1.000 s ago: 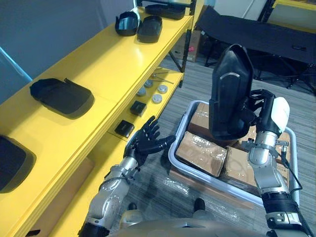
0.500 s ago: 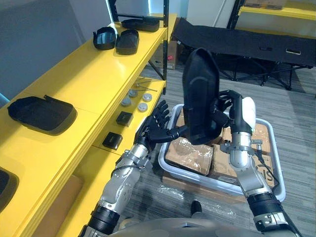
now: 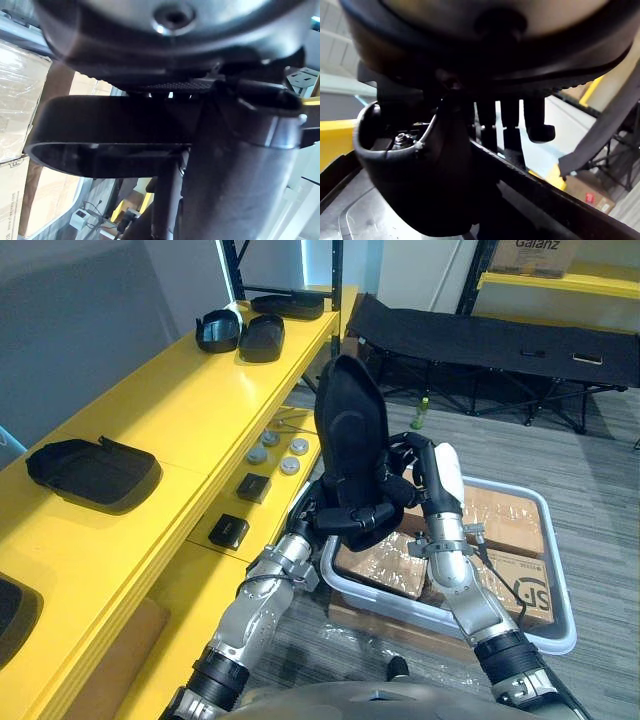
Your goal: Walk over and take three plastic housings, then place them on the shelf
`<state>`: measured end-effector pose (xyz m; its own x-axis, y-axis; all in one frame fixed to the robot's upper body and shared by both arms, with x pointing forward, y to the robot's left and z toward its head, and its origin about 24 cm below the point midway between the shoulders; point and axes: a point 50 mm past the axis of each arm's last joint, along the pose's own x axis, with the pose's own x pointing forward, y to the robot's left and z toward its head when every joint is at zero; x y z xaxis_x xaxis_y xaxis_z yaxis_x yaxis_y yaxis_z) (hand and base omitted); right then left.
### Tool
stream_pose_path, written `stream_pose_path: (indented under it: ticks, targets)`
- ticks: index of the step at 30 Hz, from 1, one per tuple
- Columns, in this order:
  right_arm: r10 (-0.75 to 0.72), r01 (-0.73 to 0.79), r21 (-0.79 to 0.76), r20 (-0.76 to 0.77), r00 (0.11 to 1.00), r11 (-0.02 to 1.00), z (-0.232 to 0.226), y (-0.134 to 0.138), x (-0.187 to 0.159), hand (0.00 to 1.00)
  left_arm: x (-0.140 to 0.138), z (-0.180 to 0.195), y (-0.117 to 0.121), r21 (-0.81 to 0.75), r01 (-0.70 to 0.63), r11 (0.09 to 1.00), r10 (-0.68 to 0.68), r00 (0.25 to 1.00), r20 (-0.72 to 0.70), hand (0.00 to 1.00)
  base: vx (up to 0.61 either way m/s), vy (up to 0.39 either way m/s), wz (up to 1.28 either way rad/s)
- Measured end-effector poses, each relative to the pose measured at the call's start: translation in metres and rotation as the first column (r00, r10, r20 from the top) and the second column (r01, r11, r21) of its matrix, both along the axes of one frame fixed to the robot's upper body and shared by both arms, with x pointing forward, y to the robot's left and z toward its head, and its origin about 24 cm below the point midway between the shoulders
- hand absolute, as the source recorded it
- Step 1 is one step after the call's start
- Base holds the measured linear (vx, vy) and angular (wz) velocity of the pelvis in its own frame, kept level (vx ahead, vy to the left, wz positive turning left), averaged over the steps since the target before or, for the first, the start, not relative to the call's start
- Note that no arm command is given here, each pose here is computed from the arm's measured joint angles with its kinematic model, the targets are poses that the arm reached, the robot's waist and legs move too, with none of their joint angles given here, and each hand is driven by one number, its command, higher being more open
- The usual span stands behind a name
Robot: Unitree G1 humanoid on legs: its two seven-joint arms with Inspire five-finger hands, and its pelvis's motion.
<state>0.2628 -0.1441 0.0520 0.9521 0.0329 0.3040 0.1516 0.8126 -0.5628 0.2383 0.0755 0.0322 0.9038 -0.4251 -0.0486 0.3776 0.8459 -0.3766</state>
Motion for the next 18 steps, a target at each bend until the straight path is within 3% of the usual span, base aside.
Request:
stream_pose_path:
  ticks: [5, 10, 18]
  targets:
    - [0.004, -0.003, 0.056, -0.003, 1.0, 0.998, 0.001, 0.002, 0.0, 0.0, 0.005, 0.002, 0.003, -0.028, -0.039, 0.999, 0.039, 0.999, -0.014, 0.0, 0.0, 0.0, 0.0]
    - [0.054, -0.055, 0.071, 0.011, 0.998, 0.996, 0.0, 0.014, -0.004, 0.0, 0.016, -0.014, 0.02, -0.028, -0.155, 0.988, 0.151, 0.982, -0.116, 0.0, 0.0, 0.0, 0.01]
    - [0.046, -0.047, 0.115, 0.016, 0.999, 0.992, 0.0, 0.023, -0.005, 0.0, 0.013, -0.016, 0.014, -0.116, -0.157, 0.981, 0.136, 0.976, -0.168, 0.0, 0.0, 0.0, 0.03]
